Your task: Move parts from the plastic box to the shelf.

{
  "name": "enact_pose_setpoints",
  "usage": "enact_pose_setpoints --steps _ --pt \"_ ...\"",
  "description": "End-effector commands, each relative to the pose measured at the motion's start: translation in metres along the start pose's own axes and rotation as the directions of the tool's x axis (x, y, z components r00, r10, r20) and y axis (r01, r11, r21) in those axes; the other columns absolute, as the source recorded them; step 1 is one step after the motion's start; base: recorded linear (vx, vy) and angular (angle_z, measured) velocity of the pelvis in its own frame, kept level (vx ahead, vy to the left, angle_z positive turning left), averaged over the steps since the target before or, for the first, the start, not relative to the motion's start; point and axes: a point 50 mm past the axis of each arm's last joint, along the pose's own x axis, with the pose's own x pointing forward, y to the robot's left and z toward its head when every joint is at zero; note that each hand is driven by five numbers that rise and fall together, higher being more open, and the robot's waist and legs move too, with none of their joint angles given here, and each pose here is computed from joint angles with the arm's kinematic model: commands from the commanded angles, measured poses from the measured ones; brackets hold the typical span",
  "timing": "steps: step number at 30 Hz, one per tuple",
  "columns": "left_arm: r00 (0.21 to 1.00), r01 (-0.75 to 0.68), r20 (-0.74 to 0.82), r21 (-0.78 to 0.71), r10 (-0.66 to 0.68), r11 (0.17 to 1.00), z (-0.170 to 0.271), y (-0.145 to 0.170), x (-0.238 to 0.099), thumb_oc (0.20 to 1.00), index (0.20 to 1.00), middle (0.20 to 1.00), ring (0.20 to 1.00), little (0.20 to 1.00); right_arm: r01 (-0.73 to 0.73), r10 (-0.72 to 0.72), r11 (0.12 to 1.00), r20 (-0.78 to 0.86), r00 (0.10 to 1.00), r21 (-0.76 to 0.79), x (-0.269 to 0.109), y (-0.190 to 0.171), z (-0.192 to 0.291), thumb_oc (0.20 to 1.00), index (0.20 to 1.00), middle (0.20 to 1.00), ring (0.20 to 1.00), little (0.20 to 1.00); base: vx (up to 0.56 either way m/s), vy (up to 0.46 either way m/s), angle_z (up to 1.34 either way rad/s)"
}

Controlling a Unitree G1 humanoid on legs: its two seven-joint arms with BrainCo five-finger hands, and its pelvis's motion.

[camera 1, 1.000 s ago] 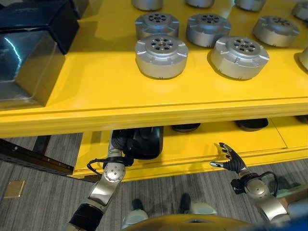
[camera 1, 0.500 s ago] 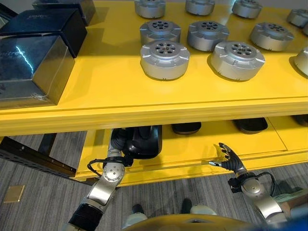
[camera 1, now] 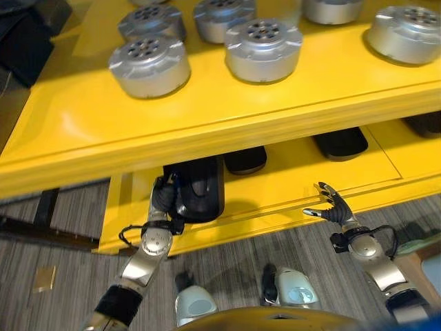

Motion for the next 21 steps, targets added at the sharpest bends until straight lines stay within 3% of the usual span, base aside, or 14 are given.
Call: enact_pose_setpoints --steps 1,8,21 --pt "0.975 -0.034 0.215 -0.124 0.06 0.992 0.049 0.011 0.013 0.2 0.2 0.2 0.2 0.2 0.029 -0.029 1.0 -0.001 1.0 -0.004 -0.001 0.0 -0.001 1.0 1.0 1.0 1.0 1.0 0.05 0.117 0.1" --pt "0.977 -0.055 0.196 -0.136 0.081 0.989 0.048 0.01 0.01 0.2 0.2 0.2 0.2 0.2 0.062 -0.057 0.995 -0.071 0.996 0.072 -0.008 0.007 -0.013 1.0 1.0 1.0 1.0 1.0 0.06 0.063 0.16" --pt "0.938 -0.078 0.328 -0.109 0.11 0.991 0.071 0.019 0.012 0.2 0.2 0.2 0.2 0.2 -0.007 -0.003 0.988 0.067 0.998 0.154 -0.003 0.012 0.016 1.0 1.0 1.0 1.0 1.0 -0.05 -0.066 0.07"
